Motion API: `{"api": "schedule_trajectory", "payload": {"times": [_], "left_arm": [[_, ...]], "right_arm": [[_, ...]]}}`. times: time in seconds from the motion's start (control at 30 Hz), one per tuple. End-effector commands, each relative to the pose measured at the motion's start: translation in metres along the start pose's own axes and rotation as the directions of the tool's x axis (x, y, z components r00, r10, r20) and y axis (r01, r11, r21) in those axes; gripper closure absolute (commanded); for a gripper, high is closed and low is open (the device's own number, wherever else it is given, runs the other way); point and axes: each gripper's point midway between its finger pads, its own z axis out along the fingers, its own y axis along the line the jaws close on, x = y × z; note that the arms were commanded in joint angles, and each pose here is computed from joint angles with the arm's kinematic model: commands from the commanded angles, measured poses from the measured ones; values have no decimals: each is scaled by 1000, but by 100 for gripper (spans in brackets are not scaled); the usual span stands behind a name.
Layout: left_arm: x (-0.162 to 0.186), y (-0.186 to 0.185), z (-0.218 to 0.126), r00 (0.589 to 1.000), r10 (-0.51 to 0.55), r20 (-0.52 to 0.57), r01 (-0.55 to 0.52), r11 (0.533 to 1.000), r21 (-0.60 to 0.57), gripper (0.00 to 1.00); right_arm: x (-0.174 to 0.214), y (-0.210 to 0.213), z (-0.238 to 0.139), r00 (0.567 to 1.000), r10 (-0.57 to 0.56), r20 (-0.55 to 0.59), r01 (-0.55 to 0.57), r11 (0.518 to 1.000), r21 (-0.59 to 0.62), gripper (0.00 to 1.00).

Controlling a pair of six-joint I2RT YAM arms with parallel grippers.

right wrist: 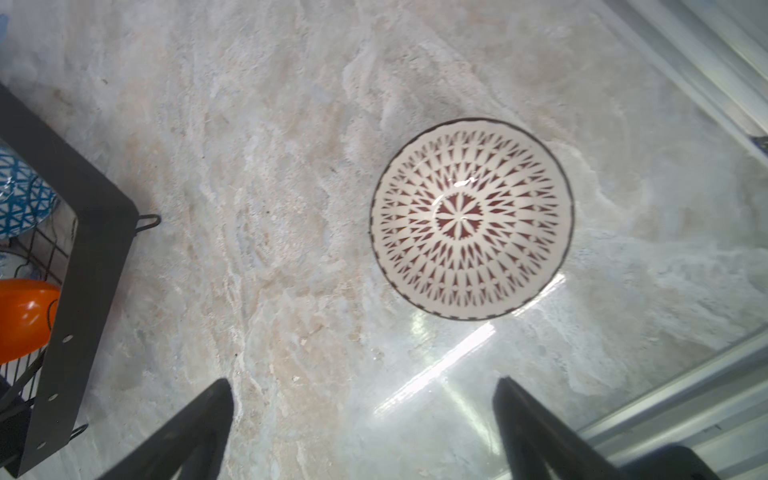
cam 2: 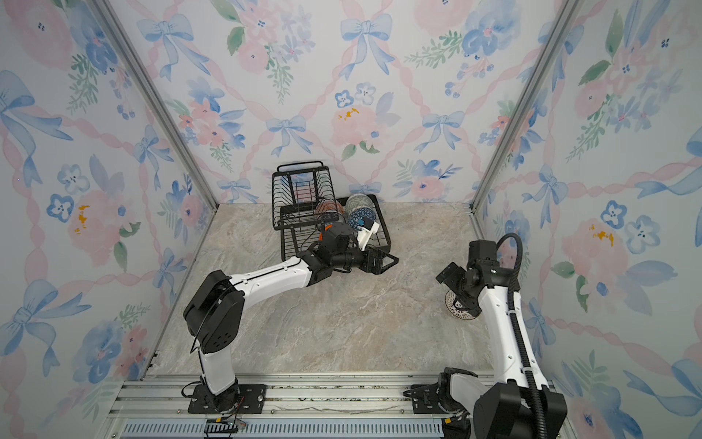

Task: Load the bowls into the dish rack
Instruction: 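Lower the right gripper onto the white maroon-patterned bowl rim and grip it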

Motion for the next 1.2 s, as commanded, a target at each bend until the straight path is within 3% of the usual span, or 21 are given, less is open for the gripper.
{"api": "schedule_trajectory", "payload": {"times": [0.0,0.1,0.23,0.4,0.97,1.17], "left_arm": [[3,-10,-6,1000,-17,-17,17,999,32,2],[10,-8,-6,999,-28,-32,29,999,16,2],[19,-3,0,996,-68,-64,69,998,11,2],[28,-3,1,992,-87,-91,87,996,-2,2],[36,8,-12,988,-70,-137,54,992,-114,2],[33,17,-17,987,-77,-138,55,987,-154,2]], "right_arm": [[3,-39,1,1000,-1,-18,3,995,100,2],[-7,-49,8,1000,-4,9,2,988,157,3],[-9,-60,30,995,100,-20,-97,986,136,8],[-11,-70,51,992,118,-48,-111,984,141,15],[-5,-70,103,984,92,-151,-73,989,127,68],[-6,-53,111,985,-25,-169,49,989,141,89]]}}
